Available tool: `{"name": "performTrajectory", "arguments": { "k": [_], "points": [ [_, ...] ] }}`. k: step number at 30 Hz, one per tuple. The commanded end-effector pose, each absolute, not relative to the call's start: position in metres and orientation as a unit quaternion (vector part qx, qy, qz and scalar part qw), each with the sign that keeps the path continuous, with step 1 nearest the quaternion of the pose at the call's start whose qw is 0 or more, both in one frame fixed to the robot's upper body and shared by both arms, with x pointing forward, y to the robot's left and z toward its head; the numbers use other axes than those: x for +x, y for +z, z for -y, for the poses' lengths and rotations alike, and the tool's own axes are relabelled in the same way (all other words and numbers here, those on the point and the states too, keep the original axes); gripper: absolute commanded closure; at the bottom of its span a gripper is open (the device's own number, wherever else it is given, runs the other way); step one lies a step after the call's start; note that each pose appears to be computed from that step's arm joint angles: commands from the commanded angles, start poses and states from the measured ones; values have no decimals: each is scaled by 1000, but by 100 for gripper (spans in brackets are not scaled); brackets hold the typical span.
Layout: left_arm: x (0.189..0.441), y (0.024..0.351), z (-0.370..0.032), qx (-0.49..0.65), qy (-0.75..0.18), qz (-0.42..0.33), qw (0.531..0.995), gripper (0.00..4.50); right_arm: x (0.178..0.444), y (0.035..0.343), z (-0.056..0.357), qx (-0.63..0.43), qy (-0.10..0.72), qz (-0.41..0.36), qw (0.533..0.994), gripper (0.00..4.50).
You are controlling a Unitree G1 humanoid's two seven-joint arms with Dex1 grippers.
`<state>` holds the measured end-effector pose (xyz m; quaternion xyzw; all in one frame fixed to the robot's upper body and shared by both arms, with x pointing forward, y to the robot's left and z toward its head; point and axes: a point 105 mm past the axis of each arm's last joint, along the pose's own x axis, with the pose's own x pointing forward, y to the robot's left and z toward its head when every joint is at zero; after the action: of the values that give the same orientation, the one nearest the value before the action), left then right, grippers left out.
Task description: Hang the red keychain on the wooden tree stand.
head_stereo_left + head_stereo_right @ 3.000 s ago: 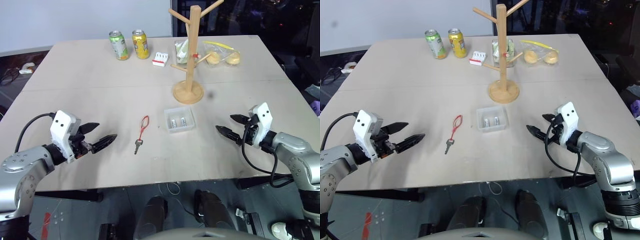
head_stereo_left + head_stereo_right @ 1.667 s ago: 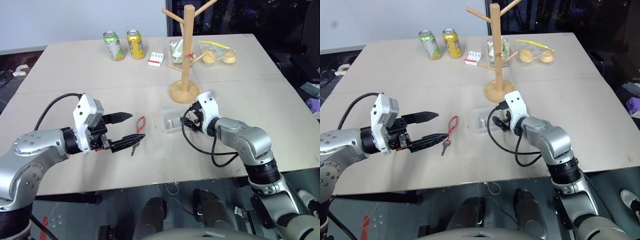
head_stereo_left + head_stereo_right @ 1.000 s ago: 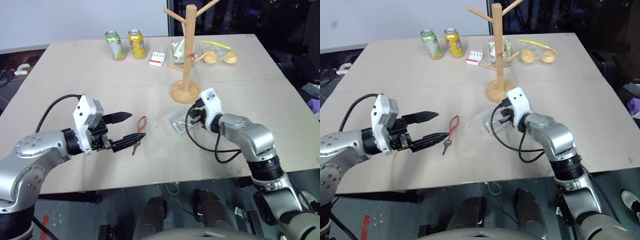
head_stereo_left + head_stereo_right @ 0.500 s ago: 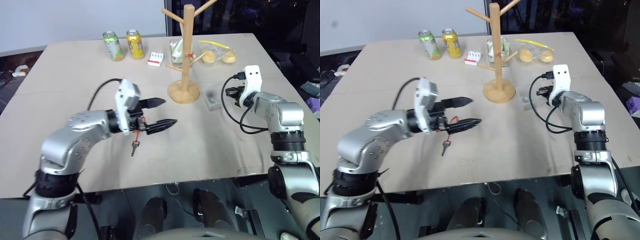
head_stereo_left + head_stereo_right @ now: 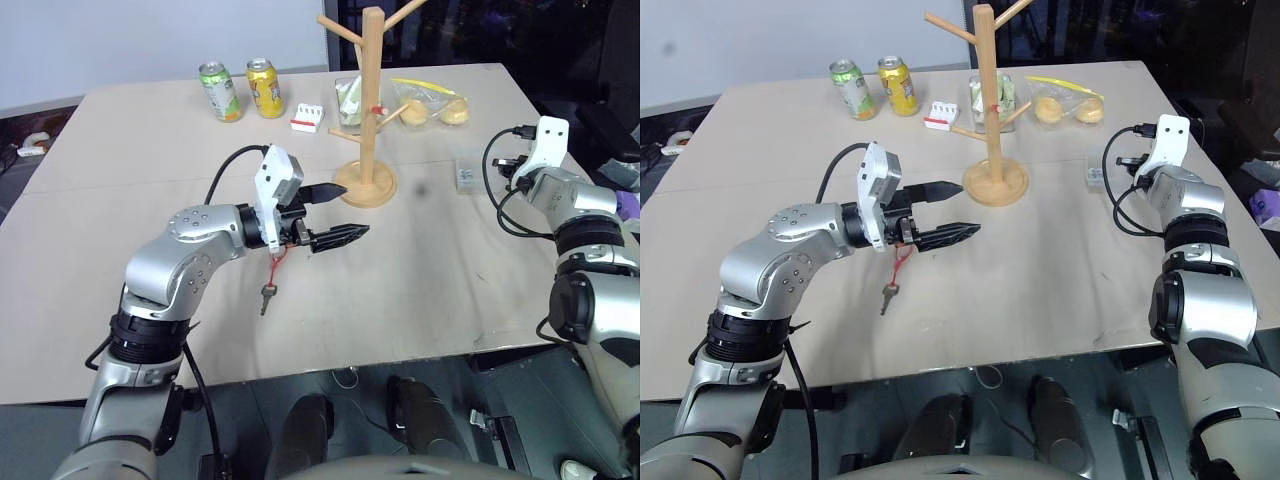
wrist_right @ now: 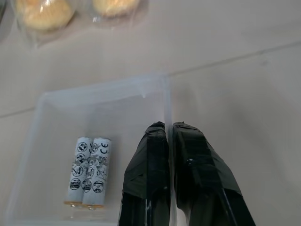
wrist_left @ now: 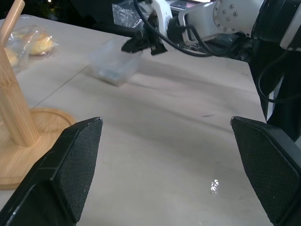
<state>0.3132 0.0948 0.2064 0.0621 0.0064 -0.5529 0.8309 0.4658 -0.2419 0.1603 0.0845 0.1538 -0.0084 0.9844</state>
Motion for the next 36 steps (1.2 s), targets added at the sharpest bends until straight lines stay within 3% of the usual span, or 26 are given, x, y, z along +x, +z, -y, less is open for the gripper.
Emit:
{"name": "performTrajectory", "arguments": {
  "k": [1,5,8,14,18,21,24,28,36],
  "points": [
    [313,219,-95,75,-550,22,831,0,472,189,244,73,-10,-104,992,346],
    [313,225,-98,67,-543,35,837,0,473,200,246,64,-11,-87,994,166],
    [310,233,-103,53,-533,52,843,0,473,215,246,63,-12,-69,996,7],
    [303,234,-130,55,-490,41,869,0,464,258,230,27,19,-5,999,7],
    [298,221,-181,61,-393,2,918,0,428,280,147,31,227,32,973,7],
    [290,205,-207,64,-312,-30,947,0,370,278,86,-8,427,46,903,7],
    [279,190,-209,44,-281,-54,957,0,330,268,63,-39,532,35,845,7],
    [272,153,-209,22,-192,-94,977,0,303,241,62,-82,599,-7,796,7],
    [282,107,-194,6,-128,-135,983,0,294,235,63,-89,629,-23,772,7]
  ]
}}
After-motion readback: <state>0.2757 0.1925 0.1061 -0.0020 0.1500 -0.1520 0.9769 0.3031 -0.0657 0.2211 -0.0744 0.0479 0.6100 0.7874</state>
